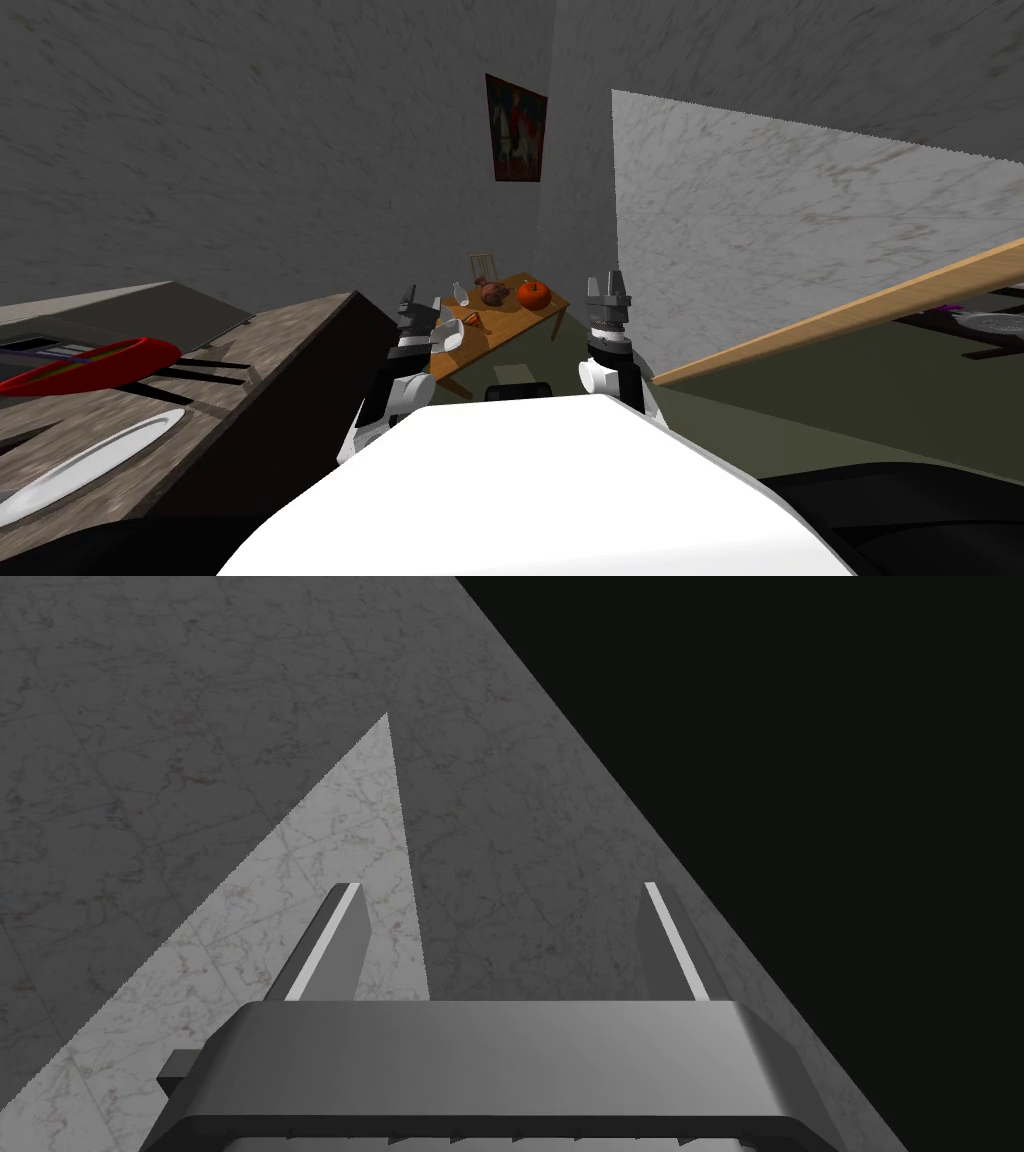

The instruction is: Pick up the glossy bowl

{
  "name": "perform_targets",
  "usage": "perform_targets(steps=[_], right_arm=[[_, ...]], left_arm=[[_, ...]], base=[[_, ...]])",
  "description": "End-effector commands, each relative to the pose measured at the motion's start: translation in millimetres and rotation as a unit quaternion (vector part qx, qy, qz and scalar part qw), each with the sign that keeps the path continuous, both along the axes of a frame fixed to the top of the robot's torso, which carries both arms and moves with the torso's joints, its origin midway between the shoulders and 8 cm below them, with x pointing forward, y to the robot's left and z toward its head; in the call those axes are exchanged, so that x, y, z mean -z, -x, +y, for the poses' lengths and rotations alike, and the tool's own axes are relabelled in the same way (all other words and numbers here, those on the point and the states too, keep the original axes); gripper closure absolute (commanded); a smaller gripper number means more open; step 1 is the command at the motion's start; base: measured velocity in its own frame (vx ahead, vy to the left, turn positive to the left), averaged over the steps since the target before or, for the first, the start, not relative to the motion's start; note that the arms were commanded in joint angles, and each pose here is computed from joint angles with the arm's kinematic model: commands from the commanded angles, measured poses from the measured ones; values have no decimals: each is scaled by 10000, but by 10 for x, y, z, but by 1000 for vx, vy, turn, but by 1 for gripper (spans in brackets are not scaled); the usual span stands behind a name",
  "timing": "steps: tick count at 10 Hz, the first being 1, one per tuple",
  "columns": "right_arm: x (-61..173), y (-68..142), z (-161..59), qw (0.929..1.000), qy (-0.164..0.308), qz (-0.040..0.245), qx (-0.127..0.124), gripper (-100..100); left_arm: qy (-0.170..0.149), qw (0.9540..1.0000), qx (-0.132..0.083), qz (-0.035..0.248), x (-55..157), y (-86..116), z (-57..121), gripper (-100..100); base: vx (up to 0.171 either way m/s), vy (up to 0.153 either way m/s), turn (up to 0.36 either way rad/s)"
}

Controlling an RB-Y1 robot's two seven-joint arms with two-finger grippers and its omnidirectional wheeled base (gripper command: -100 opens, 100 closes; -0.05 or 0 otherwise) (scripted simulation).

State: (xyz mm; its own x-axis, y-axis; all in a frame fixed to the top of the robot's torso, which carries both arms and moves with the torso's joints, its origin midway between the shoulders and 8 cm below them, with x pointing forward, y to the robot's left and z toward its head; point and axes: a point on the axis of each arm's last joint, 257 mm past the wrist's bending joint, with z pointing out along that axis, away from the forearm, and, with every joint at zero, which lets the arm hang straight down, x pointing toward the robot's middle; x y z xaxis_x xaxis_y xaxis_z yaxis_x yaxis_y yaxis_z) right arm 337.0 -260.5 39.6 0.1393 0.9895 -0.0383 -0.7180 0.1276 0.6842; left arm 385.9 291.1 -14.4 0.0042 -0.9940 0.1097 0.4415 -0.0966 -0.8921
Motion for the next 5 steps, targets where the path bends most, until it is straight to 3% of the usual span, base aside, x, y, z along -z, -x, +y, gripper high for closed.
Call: perform_targets(steps=[1, 5], right_arm=[[0, 0, 0, 10000, 0, 0, 0, 0], [0, 0, 0, 10000, 0, 0, 0, 0]], left_arm=[[113, 9996, 54, 242, 115, -67, 28, -100], [325, 9973, 121, 646, 310, -183, 88, -100]], base=[[2, 4, -42], [0, 3, -42]])
